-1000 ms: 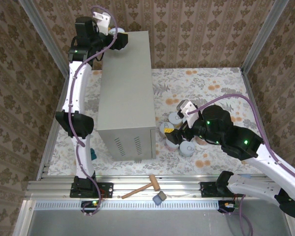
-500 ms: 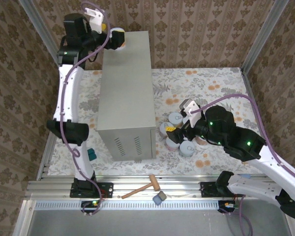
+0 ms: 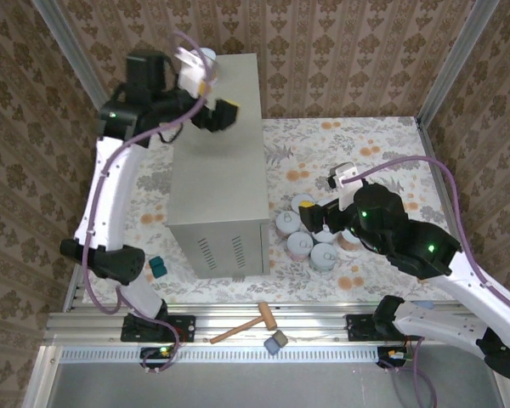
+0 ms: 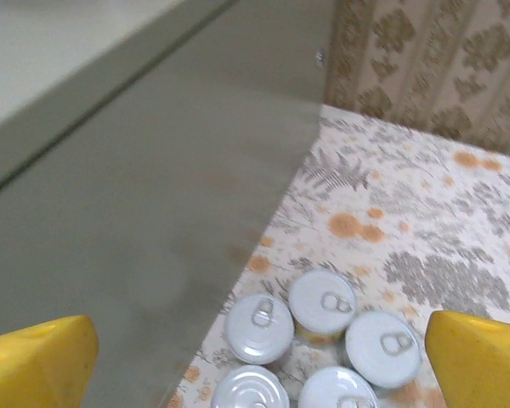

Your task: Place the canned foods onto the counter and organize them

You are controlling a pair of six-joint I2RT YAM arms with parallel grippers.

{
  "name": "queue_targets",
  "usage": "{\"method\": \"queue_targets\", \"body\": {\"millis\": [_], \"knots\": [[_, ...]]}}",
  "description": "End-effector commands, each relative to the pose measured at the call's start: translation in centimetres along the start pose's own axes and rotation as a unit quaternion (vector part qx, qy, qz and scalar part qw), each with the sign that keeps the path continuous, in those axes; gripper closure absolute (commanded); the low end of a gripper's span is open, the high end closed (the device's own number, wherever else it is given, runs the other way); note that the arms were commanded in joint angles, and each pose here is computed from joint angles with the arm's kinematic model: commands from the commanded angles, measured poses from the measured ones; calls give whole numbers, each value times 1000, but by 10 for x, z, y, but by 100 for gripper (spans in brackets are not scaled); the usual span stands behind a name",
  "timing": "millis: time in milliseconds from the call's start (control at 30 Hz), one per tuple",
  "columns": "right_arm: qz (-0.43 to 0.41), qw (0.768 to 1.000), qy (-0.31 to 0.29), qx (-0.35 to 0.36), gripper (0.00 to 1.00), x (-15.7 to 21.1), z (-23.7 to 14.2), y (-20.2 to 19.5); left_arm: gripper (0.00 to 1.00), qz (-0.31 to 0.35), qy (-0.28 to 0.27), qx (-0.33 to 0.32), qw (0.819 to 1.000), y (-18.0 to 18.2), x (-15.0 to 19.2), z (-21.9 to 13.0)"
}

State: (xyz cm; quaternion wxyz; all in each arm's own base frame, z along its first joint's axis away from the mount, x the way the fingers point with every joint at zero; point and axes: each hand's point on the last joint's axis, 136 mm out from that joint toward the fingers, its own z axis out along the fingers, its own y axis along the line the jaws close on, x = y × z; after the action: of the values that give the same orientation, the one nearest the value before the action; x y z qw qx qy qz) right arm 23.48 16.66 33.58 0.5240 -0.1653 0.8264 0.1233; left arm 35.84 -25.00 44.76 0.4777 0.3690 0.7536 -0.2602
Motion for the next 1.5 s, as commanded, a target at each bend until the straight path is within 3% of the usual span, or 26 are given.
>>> {"method": "queue_targets", "body": {"millis": [0,233,433,833,1333,1467], "knots": [[44,996,38,73,0,24,9,-29,0,91,40,4,995,-54,19,-20],[126,976,110,142,0,72,30,-70,0,85,-3,63,994,-109,18,-44],[178,946,172,211,0,125,43,-102,0,84,-26,115,989,-141,23,-63],[246,902,232,268,0,214,63,-126,0,96,-1,149,984,-162,45,-57],[269,882,264,283,1,257,76,-135,0,100,10,147,984,-160,52,-44],[276,883,255,282,2,254,80,-138,0,101,11,145,984,-159,53,-42]]}}
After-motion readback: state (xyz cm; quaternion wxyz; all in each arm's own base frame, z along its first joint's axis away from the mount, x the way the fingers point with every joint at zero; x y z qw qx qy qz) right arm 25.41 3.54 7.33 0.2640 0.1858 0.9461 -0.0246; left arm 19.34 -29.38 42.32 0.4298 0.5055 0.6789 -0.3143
